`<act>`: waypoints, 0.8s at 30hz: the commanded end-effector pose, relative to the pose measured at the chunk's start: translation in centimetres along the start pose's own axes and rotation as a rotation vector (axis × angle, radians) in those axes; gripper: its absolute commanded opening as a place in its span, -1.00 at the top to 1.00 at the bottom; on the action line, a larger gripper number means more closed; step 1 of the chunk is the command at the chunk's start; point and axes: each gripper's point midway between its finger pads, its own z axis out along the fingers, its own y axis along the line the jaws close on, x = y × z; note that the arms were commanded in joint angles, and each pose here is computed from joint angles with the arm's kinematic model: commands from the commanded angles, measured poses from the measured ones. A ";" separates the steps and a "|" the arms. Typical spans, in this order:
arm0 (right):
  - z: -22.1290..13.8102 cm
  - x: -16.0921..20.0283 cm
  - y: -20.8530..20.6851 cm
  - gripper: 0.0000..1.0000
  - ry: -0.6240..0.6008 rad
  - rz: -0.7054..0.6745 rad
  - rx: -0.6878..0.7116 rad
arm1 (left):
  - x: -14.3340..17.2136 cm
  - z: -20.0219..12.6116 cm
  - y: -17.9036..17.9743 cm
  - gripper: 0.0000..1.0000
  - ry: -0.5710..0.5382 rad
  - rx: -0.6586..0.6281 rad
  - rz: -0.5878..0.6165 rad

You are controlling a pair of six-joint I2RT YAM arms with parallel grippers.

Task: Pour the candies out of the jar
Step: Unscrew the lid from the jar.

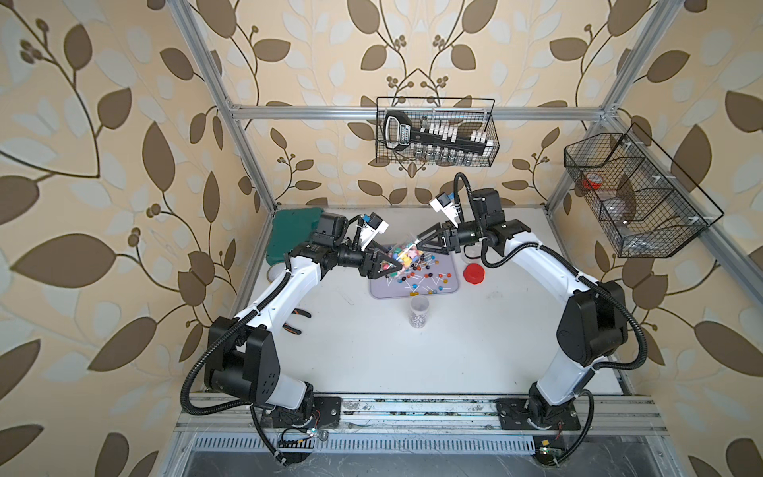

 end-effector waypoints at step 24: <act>-2.5 -2.9 -5.5 -0.91 -0.124 0.528 0.319 | -3.0 -3.7 2.3 -0.32 -0.072 -0.410 0.230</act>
